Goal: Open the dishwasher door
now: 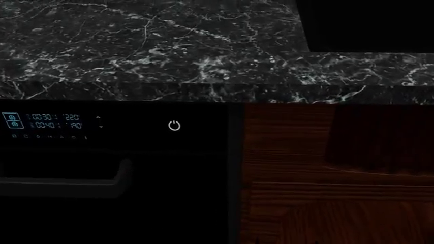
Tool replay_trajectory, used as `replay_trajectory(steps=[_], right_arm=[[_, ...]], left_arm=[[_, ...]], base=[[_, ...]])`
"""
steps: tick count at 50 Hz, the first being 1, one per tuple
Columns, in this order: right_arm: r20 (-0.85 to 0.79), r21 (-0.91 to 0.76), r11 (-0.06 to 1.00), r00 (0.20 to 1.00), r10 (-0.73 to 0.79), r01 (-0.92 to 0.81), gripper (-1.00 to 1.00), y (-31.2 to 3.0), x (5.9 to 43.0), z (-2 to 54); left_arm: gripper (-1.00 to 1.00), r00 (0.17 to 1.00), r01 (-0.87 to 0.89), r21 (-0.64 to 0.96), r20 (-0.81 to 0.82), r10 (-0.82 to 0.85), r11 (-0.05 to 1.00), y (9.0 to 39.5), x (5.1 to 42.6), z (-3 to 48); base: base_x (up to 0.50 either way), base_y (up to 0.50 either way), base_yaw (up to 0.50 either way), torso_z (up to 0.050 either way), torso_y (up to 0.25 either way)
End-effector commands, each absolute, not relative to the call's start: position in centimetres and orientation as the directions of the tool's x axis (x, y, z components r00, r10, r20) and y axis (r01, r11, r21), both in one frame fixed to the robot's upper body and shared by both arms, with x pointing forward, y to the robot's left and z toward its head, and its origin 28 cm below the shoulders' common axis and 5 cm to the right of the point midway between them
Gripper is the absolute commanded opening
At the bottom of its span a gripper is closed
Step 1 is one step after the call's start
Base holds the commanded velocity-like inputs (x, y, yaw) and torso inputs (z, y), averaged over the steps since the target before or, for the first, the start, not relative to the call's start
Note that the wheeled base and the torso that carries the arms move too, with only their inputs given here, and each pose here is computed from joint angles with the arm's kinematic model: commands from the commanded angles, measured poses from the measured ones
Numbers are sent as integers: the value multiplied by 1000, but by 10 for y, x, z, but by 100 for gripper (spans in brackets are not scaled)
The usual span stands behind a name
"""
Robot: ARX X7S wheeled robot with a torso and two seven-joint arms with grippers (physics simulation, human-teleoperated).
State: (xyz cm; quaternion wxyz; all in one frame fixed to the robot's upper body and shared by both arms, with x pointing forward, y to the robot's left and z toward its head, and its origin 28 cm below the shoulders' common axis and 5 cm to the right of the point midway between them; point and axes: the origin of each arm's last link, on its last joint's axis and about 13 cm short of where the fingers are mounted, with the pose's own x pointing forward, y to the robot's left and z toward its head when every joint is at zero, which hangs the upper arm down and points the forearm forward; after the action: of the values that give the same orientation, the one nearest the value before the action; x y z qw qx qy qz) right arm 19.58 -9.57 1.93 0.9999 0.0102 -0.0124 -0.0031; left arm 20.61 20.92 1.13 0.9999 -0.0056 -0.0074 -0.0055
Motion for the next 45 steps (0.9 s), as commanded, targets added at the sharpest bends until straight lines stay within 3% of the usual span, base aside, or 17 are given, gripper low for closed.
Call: replay_trajectory(steps=[1, 14, 22, 29, 45], right_arm=[[32, 25, 1000, 999, -5, 5, 100, -95, 195, 21], [38, 34, 999, 999, -3, 2, 100, -95, 195, 21], [37, 40, 999, 999, -1, 0, 100, -96, 193, 20], [36, 45, 999, 999, 4, -5, 100, -95, 191, 19], [32, 55, 998, 999, 3, -4, 100, -93, 188, 16]], left_arm=[[100, 1000, 9, -10, 20, -9, 1000, 209, 206, 13], [100, 1000, 12, 33, 18, -12, 999, 211, 202, 15], [100, 1000, 10, 278, 3, -11, 961, 222, 195, 25], [100, 997, 76, 572, -25, -76, 817, 232, 188, 37], [100, 989, 108, 901, -54, -137, 420, 256, 192, 72]], base=[[398, 0, 0, 0, 0], [0, 0, 0, 0, 0], [0, 0, 0, 0, 0], [0, 0, 0, 0, 0], [0, 0, 0, 0, 0]])
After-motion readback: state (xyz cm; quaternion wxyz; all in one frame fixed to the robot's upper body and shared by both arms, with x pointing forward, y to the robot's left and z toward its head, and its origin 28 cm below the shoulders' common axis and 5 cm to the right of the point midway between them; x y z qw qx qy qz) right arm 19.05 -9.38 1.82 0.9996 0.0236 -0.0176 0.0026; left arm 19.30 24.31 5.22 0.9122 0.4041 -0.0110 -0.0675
